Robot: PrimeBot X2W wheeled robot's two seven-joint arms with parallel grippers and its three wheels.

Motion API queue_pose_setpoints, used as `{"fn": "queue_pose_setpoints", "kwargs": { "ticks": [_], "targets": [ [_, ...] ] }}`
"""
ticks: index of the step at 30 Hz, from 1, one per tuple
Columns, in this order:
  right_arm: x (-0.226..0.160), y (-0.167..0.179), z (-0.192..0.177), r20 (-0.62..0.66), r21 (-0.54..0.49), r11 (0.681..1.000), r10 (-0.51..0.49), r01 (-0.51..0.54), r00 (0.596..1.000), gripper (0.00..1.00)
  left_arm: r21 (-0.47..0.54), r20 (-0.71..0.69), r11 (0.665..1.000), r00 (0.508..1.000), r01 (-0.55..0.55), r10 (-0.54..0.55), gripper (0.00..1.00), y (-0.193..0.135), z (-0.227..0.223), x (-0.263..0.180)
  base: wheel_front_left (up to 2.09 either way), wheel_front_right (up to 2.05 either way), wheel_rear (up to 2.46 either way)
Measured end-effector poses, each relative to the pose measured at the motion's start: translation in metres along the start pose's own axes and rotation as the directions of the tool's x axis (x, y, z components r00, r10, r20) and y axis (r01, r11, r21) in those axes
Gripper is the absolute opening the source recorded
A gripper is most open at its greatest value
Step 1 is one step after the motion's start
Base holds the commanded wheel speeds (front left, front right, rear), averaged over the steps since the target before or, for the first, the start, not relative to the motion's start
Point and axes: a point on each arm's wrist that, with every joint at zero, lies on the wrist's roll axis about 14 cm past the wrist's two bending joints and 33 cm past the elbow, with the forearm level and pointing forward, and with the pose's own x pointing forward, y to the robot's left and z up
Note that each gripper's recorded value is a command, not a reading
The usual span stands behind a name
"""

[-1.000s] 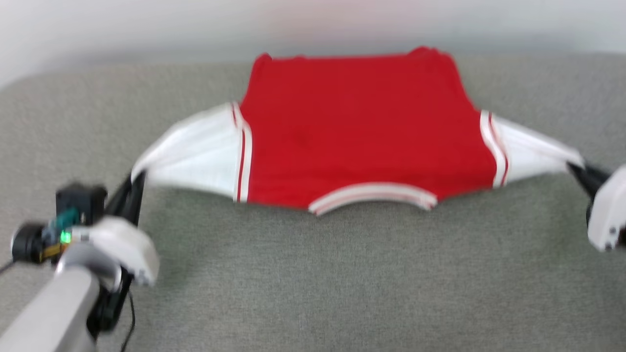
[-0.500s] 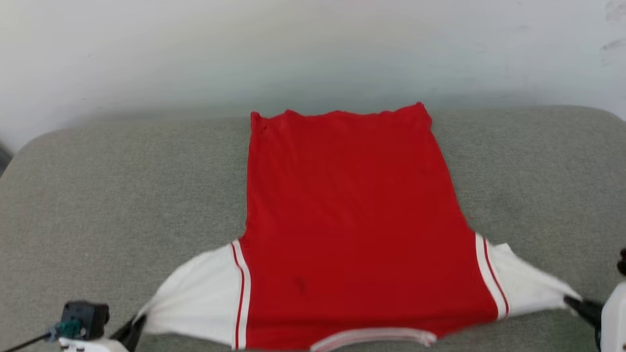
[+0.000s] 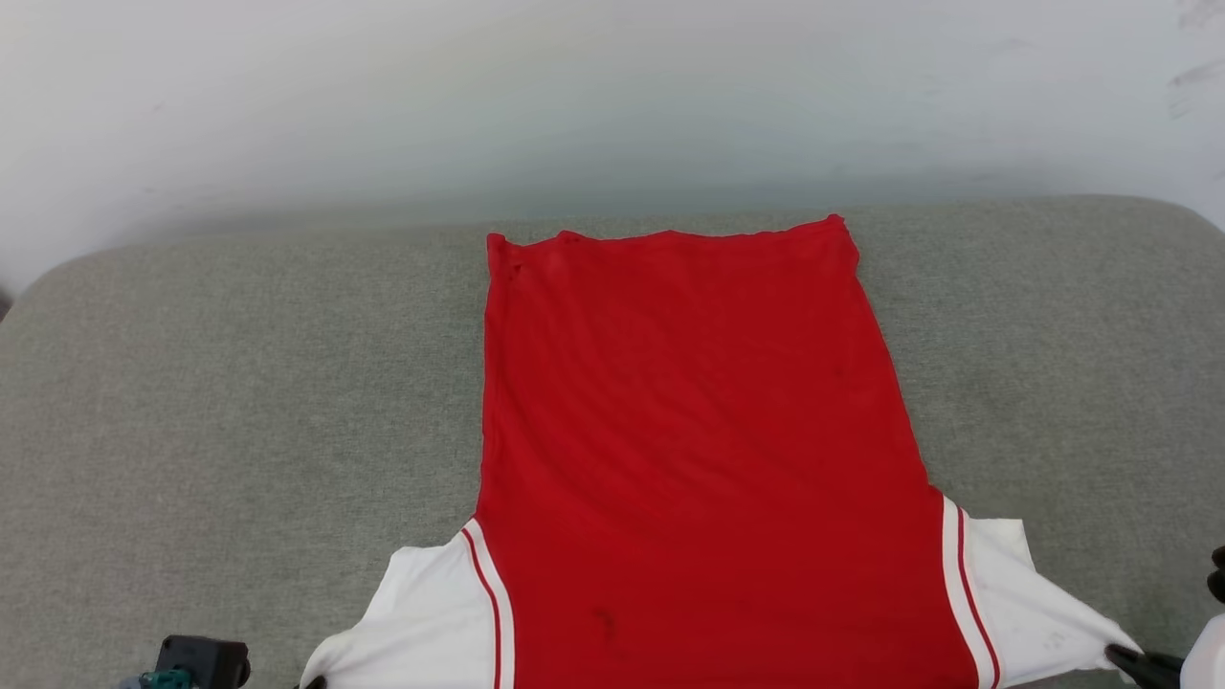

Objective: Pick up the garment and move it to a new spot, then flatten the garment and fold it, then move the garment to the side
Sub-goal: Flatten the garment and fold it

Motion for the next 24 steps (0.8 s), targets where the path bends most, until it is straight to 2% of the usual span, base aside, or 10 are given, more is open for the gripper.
{"fn": "queue_pose_setpoints", "kwargs": {
  "ticks": [1,6,11,16,18,19,24],
  "targets": [
    [0.000,0.000,0.004,0.008,-0.004,1.000,0.000,0.000,1.000,1.00,0.001,0.006,1.000,1.000,0.005,-0.005,0.00,-0.001,0.003,0.000,0.00,0.00,0.00],
    [0.000,0.010,0.031,0.049,-0.055,0.998,0.028,-0.025,0.998,1.00,0.005,0.041,0.999,0.998,0.047,-0.047,0.00,-0.014,0.019,-0.001,0.00,0.00,0.00],
    [0.001,0.023,0.093,0.159,-0.129,0.990,0.069,-0.049,0.985,1.00,0.010,0.057,0.995,0.993,0.102,-0.102,0.00,-0.034,0.034,-0.005,0.00,0.00,0.00],
    [0.016,0.040,0.149,0.191,-0.198,0.977,0.116,-0.078,0.975,1.00,0.019,0.040,0.988,0.987,0.156,-0.157,0.00,-0.055,0.042,-0.008,0.00,0.00,0.00],
    [0.027,0.046,0.172,0.191,-0.216,0.973,0.127,-0.085,0.973,1.00,0.024,0.045,0.984,0.984,0.174,-0.175,0.00,-0.061,0.047,-0.008,0.00,0.00,0.00],
    [0.050,0.051,0.193,0.136,-0.257,0.963,0.121,-0.083,0.983,1.00,0.020,0.078,0.985,0.982,0.174,-0.175,0.00,-0.063,0.061,-0.008,0.00,0.00,0.00],
    [0.092,0.052,0.232,0.071,-0.281,0.957,0.087,-0.064,0.994,1.00,0.012,0.073,0.986,0.983,0.168,-0.169,0.00,-0.066,0.062,-0.007,0.00,0.00,0.00]
  ]
}}
